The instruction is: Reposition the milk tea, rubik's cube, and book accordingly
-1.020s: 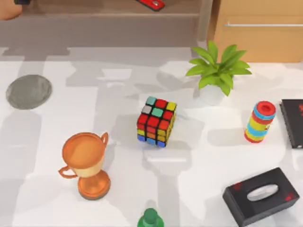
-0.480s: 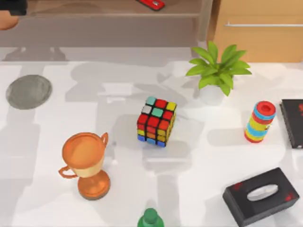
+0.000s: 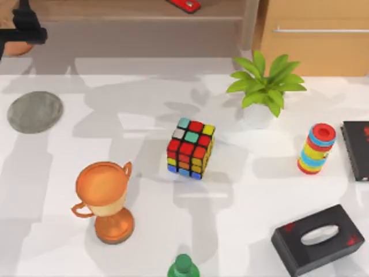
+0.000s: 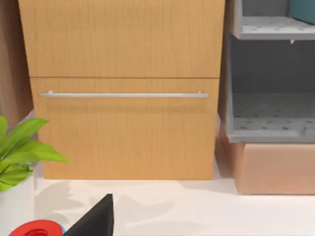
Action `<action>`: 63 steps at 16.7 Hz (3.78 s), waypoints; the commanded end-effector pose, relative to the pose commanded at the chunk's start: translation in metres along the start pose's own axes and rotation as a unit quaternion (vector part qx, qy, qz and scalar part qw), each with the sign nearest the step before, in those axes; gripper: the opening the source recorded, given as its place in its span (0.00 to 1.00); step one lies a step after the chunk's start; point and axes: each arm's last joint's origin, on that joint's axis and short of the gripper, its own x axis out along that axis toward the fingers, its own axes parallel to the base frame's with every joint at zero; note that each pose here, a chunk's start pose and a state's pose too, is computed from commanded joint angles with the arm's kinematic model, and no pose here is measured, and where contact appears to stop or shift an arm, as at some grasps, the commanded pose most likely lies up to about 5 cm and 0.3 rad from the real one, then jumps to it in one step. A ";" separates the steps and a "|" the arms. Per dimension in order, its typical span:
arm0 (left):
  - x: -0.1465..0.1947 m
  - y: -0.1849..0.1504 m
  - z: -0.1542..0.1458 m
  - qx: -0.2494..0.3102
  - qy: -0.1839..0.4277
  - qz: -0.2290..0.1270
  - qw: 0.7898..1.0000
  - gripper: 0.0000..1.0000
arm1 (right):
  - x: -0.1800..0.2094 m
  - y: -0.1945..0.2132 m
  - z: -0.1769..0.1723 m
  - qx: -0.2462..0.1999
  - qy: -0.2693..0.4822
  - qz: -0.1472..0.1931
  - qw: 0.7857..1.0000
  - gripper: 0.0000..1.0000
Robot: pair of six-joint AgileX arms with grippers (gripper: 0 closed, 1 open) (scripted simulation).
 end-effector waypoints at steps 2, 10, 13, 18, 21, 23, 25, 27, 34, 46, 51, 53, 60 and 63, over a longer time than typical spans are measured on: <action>-0.009 0.000 -0.022 0.001 -0.001 0.000 1.000 0.00 | 0.000 0.000 0.000 0.000 0.000 0.000 1.000 1.00; -0.024 0.010 -0.072 0.004 0.037 0.005 0.999 0.00 | 0.000 0.000 0.000 0.000 0.000 0.000 1.000 1.00; -0.022 0.009 -0.073 0.005 0.033 0.005 0.999 0.00 | 0.000 0.000 0.000 0.000 0.000 0.000 1.000 1.00; -0.024 0.010 -0.095 0.005 0.033 0.006 0.999 0.00 | 0.000 0.000 0.000 0.000 0.000 0.000 1.000 1.00; -0.026 0.010 -0.102 0.004 0.037 0.005 0.999 0.00 | 0.000 0.000 0.000 0.000 0.000 0.000 1.000 1.00; -0.026 0.010 -0.102 0.004 0.037 0.005 0.999 0.00 | 0.000 0.000 0.000 0.000 0.000 0.000 1.000 1.00; -0.026 0.010 -0.102 0.004 0.037 0.005 0.999 0.08 | 0.000 0.000 0.000 0.000 0.000 0.000 1.000 1.00; -0.026 0.010 -0.102 0.004 0.037 0.005 0.999 0.23 | 0.000 0.000 0.000 0.000 0.000 0.000 1.000 1.00; -0.026 0.010 -0.102 0.004 0.037 0.005 0.999 0.75 | 0.000 0.000 0.000 0.000 0.000 0.000 1.000 1.00; -0.026 0.010 -0.102 0.004 0.037 0.005 0.999 1.00 | 0.000 0.000 0.000 0.000 0.000 0.000 1.000 1.00; -0.046 0.010 -0.101 0.004 0.036 0.005 0.999 1.00 | 0.000 0.000 0.000 0.000 0.000 0.000 1.000 1.00; -0.054 0.010 -0.100 0.004 0.037 0.005 0.999 1.00 | 0.000 0.000 0.000 0.000 0.000 0.000 1.000 1.00; -0.056 0.008 -0.093 0.004 0.037 0.003 0.999 1.00 | 0.000 0.000 0.000 0.000 0.000 0.000 1.000 1.00; -0.060 0.008 -0.075 0.004 0.037 0.002 0.999 1.00 | 0.000 0.000 0.000 0.000 0.000 0.000 1.000 1.00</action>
